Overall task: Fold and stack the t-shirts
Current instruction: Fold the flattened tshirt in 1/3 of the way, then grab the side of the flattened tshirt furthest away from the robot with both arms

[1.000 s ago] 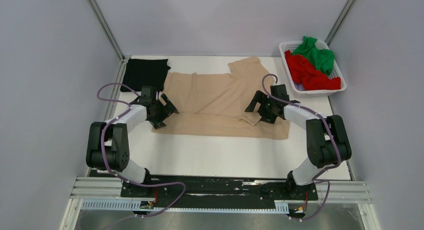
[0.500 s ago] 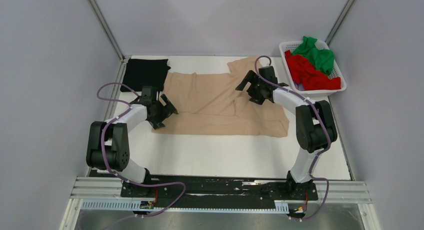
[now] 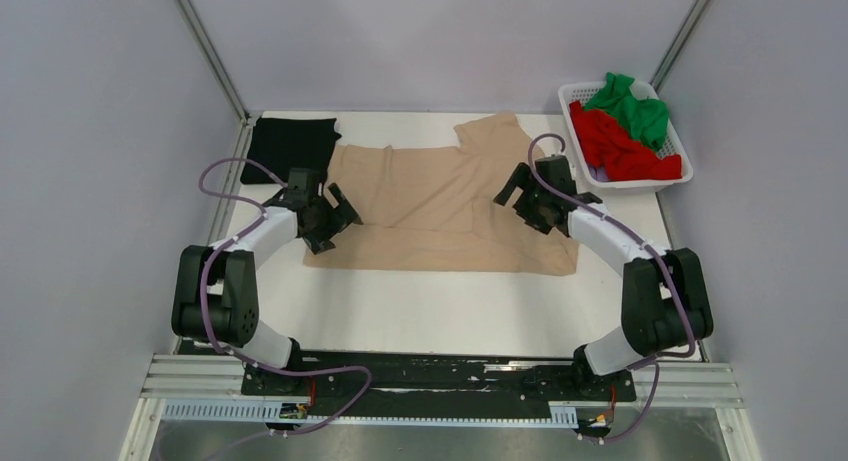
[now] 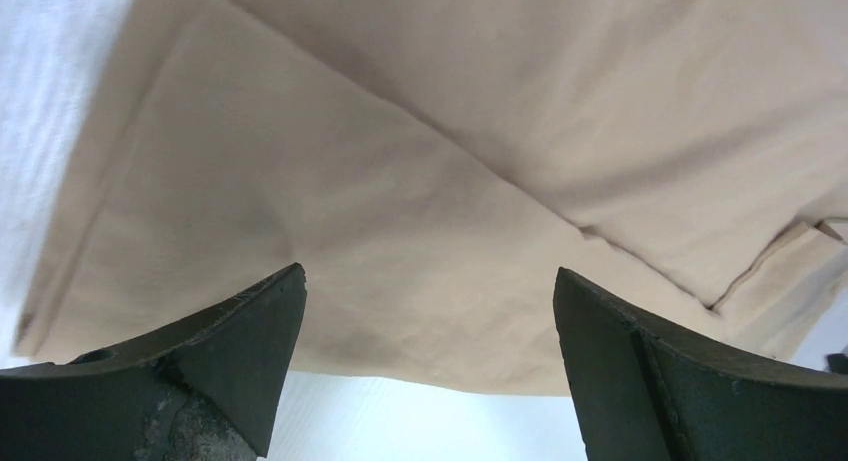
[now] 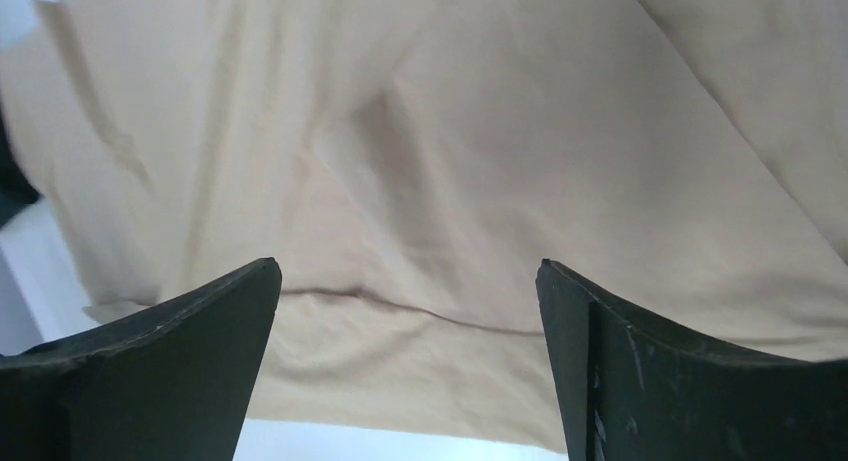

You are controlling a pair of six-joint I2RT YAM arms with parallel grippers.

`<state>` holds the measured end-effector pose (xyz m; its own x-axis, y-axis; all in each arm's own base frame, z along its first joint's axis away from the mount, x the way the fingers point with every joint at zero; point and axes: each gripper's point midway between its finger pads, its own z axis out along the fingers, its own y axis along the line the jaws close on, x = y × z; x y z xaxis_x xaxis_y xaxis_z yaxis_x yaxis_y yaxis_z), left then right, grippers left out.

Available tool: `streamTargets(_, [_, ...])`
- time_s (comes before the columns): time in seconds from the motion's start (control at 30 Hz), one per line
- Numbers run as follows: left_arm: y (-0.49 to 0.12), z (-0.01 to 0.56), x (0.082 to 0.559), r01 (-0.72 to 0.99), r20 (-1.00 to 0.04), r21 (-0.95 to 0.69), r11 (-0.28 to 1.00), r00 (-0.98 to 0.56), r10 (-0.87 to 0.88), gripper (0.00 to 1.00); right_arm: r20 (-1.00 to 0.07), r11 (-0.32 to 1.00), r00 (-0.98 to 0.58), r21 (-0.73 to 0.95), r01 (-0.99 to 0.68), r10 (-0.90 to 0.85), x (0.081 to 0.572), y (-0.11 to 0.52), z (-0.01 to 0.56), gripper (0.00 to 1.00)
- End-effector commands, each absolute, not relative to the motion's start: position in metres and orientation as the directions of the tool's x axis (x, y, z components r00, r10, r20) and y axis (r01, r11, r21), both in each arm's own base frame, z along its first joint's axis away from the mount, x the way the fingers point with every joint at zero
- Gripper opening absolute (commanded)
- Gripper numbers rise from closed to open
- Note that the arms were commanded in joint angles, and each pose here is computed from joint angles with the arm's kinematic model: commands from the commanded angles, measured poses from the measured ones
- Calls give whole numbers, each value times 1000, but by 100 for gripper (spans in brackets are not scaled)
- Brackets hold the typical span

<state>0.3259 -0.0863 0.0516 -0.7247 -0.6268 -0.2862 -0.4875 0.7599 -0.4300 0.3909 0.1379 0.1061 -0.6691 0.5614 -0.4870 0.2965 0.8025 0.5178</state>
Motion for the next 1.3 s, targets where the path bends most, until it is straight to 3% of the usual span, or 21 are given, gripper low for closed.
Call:
streamTargets(0.0, [-109,67,356,-380,-355,-488,785,-736,-577,100,-477,848,-709,390,360,520,347,109,69,100])
streamTargets(0.23, [-100,23,338,-431,-293,-366,825,-788,-542,100,-376,827,-739,321,462,559,305,80,28,100])
streamTargets(0.5, [-105,2,267,-467,-228,-330,821,-804,-549,100,-249,754,-712,233,614,657,221,55,8,100])
streamTargets(0.9, [-113,8,167,-513,-167,-405,757,-772,-613,100,-301,655,-583,322,683,755,187,44,32,100])
streamTargets(1.13, [-115,16,158,-499,-172,-441,746,-769,-616,100,-312,643,-563,331,691,765,187,42,35,100])
streamTargets(1.27, [-116,38,175,-454,-232,-458,764,-769,-596,100,-338,642,-549,323,695,765,189,37,39,100])
